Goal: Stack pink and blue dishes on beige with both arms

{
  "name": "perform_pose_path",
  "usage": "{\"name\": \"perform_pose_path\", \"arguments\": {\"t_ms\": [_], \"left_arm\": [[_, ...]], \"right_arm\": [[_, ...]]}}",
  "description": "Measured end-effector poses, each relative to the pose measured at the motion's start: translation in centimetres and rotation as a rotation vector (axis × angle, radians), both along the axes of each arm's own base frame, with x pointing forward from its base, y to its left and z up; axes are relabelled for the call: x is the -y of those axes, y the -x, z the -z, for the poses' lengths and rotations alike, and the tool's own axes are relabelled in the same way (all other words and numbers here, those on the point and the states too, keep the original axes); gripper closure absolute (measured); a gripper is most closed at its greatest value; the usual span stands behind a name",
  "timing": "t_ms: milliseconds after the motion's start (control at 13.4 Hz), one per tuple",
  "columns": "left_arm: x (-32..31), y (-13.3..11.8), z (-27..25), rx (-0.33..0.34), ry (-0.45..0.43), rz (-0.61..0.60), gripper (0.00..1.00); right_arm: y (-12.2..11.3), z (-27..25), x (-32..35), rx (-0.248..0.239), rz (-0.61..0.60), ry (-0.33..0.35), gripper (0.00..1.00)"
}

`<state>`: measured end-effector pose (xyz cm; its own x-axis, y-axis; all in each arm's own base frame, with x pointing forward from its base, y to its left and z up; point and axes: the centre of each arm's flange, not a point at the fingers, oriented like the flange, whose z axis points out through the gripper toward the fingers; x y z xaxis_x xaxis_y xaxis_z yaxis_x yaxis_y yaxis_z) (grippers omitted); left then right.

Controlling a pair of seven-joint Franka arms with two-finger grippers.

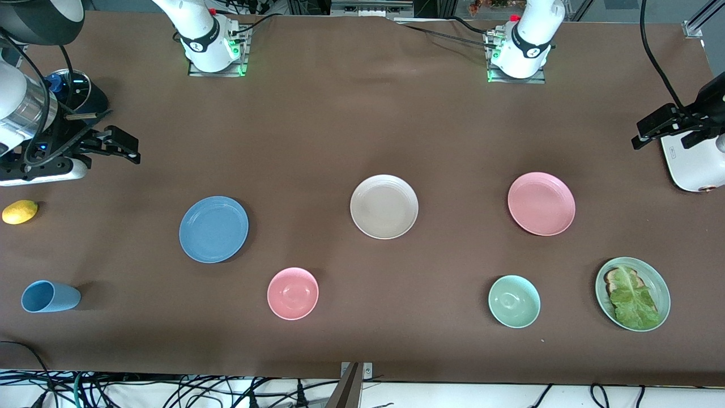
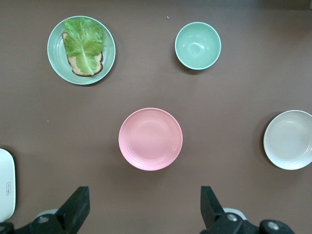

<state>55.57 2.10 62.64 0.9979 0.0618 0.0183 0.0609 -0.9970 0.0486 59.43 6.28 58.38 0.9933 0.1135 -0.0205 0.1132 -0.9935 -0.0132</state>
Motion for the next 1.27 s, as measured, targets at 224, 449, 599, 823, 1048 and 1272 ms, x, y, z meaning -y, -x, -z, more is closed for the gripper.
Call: {"name": "perform_pose_path", "arguments": {"t_ms": [224,449,599,823,1048,1272], "left_arm": [[0.01,-0.06,0.12,0.000,0.000,0.000,0.00],[0.01,-0.12,0.22,-0.001,0.000,0.000,0.00],[0.02,-0.16,0.28,-0.002,0.000,0.000,0.00],[0.02,-0.21,0.32,0.000,0.000,0.000,0.00],[0.02,-0.30,0.49,-0.003,0.000,0.000,0.00],[0.02,-0.40,0.66,-0.005,0.000,0.000,0.00]], "right_arm": [[0.00,0.00,-0.02,0.000,0.000,0.000,0.00],[0.01,-0.03,-0.05,0.000,-0.001,0.000,0.00],[0.01,-0.04,-0.05,0.001,-0.001,0.000,0.00],[0.01,-0.04,-0.05,0.001,-0.001,0.000,0.00],[0.10,0.03,-0.04,-0.008,0.002,0.000,0.00],[0.15,0.06,-0.03,-0.012,0.003,0.001,0.00]]}}
